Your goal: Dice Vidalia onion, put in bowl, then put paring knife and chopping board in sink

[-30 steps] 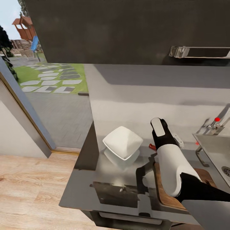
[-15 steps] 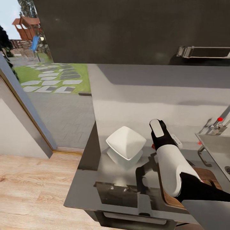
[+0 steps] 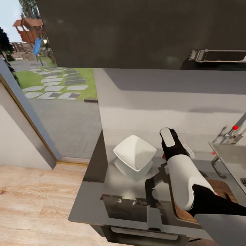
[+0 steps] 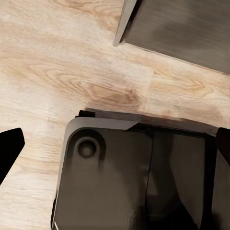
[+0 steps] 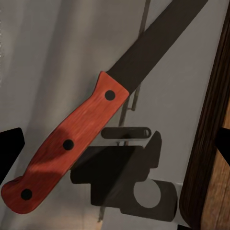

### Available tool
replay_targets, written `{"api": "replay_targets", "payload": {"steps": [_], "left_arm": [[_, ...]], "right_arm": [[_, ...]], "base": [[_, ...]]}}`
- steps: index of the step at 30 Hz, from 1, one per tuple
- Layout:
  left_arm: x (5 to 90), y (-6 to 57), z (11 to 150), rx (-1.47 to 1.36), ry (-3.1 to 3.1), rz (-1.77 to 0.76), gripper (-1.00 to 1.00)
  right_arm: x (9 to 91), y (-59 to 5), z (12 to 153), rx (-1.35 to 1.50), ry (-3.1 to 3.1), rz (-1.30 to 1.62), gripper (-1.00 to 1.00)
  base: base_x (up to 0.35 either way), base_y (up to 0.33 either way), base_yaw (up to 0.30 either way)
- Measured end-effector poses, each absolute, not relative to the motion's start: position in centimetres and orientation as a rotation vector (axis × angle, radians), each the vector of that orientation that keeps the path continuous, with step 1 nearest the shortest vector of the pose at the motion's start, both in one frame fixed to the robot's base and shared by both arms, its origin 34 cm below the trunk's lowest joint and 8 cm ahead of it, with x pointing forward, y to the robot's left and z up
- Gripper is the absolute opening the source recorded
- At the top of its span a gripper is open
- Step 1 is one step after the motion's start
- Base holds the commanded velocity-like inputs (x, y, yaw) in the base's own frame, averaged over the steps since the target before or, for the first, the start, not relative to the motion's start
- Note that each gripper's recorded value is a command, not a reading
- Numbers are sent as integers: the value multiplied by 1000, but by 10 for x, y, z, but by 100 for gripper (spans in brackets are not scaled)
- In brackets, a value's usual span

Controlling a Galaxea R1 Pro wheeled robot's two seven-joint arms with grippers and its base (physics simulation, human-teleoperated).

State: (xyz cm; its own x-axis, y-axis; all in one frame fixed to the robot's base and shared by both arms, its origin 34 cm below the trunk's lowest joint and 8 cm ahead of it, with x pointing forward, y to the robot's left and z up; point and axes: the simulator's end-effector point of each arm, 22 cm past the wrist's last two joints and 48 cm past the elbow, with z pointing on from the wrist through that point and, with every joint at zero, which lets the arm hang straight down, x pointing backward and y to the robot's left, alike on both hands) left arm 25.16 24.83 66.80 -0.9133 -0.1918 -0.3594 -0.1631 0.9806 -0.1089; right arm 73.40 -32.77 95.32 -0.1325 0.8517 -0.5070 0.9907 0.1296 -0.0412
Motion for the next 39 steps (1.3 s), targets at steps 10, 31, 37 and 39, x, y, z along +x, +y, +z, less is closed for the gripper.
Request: {"api": "replay_targets", "payload": {"steps": [10,31,37,39], "left_arm": [[252,248,668,-256,2750,-108,100],[251,248,668,-257,2750,-108,100],[251,248,668,-258,2751,-109,100],[251,248,668,-257,2751,-109,100]], "right_arm": [[734,-328,953,1782,2054,-529,100],[734,-327,954,1783,2054,-528,100],[734,-327,953,1785,2055,-528,100],[734,-327,953,1785,2055,-528,100]], "base": [[63,42,0],[40,6,0],[105,0,0],[28,0,0]]}}
